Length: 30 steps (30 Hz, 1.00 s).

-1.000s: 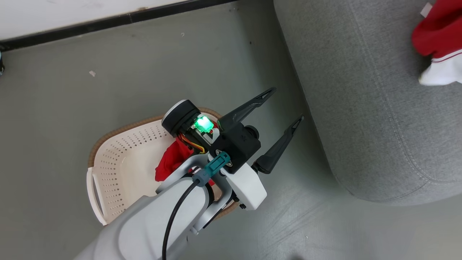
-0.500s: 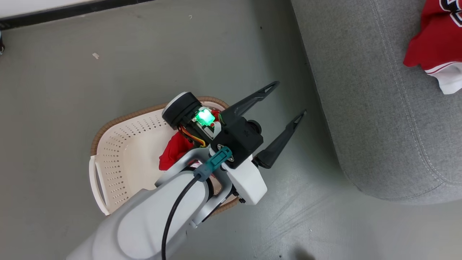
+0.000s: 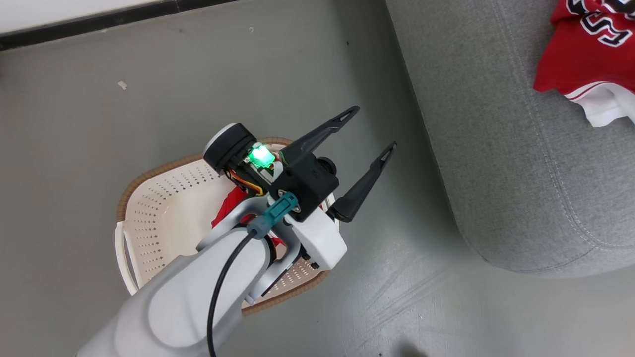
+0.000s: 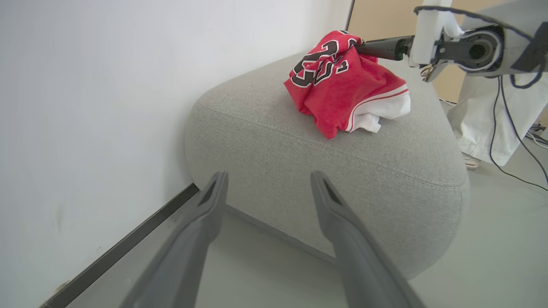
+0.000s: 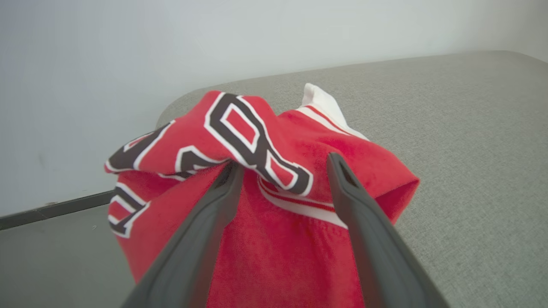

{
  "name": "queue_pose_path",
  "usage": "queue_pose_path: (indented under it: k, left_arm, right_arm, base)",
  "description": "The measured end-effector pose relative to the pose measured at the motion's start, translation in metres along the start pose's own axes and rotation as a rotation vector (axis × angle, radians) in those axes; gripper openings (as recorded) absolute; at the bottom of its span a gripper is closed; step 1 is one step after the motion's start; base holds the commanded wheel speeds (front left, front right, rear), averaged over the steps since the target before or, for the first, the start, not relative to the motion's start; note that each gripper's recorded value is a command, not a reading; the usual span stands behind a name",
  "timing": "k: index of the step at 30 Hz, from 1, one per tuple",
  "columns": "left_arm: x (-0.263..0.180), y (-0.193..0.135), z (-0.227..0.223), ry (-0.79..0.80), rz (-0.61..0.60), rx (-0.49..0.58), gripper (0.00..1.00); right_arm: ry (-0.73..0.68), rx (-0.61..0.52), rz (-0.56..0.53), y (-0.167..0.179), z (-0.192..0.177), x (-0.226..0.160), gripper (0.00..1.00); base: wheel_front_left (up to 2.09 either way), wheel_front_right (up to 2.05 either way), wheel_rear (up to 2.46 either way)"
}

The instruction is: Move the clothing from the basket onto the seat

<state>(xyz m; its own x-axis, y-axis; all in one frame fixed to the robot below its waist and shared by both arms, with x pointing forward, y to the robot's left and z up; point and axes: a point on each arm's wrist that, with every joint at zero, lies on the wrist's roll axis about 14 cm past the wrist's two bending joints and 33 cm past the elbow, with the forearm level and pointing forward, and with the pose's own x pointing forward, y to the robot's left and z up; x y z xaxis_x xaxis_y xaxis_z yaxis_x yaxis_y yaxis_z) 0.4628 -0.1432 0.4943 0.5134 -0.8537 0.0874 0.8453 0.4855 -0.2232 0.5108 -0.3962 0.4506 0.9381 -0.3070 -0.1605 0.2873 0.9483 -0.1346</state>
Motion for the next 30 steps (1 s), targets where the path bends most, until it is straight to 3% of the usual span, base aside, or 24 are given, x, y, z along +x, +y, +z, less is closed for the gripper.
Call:
queue_pose_path:
  k: [12, 19, 30]
  left_arm:
    - [-0.008, 0.012, 0.002, -0.007, 0.054, 0.015, 1.0]
    - [-0.017, 0.022, 0.012, -0.036, 0.115, 0.024, 1.0]
    - [-0.051, 0.063, 0.032, -0.079, 0.316, 0.054, 1.0]
  right_arm:
    - [-0.047, 0.001, -0.016, -0.012, 0.01, -0.033, 1.0]
    - [-0.137, 0.004, -0.001, -0.008, 0.038, -0.046, 1.0]
    - [-0.281, 0.025, 0.097, 0.035, 0.083, -0.061, 1.0]
  base:
    - [0.0, 0.0, 0.0]
    - [0.0, 0.0, 0.0]
    - [0.0, 0.0, 0.0]
